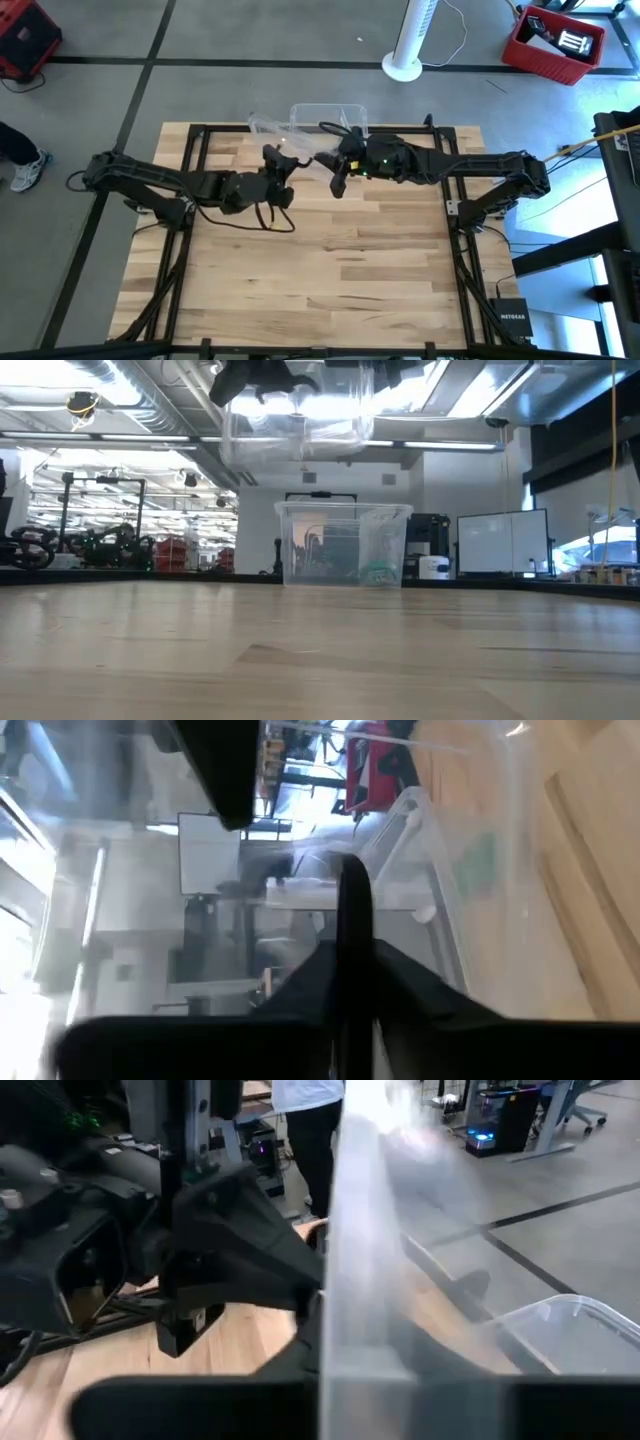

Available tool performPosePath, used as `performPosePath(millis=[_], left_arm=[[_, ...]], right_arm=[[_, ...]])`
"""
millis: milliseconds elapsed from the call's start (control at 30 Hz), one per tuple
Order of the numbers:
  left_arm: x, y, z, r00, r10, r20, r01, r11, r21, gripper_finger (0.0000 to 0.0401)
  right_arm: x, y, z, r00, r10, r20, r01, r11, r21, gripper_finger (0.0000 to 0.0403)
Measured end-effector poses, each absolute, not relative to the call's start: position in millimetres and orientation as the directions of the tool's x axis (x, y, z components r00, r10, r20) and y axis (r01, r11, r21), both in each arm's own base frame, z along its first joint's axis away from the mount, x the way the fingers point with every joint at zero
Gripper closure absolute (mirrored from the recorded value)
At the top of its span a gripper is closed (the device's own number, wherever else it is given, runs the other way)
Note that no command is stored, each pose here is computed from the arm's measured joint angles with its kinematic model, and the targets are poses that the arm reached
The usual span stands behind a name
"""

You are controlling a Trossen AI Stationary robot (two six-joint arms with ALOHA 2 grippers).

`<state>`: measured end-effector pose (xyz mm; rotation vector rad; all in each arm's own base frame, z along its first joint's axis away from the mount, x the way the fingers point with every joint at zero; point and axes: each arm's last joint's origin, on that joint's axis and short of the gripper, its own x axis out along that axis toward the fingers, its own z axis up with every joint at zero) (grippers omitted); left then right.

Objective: Roll bandage
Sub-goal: Close the transparent bin

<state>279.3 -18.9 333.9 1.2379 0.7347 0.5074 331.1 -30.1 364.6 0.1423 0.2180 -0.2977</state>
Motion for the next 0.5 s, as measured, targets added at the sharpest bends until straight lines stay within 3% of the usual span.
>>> performPosePath(millis=[67,333,500], left_arm=[[279,-20,333,0.681,0.695,-0.232,0.052,0.27,0.961,0.0378],[274,-14,341,0.727,0.646,-0.232,-0.005,0.343,0.939,0.0379],[273,16,364,0.787,0.542,-0.293,-0.048,0.528,0.848,0.0379]], right_arm=[[332,-30,366,0.937,-0.275,-0.216,0.303,0.946,0.111,0.0336],[306,-28,387,0.943,-0.277,-0.183,0.298,0.95,0.097,0.0228],[255,-31,410,0.874,-0.436,-0.216,0.429,0.9,-0.079,0.0182]])
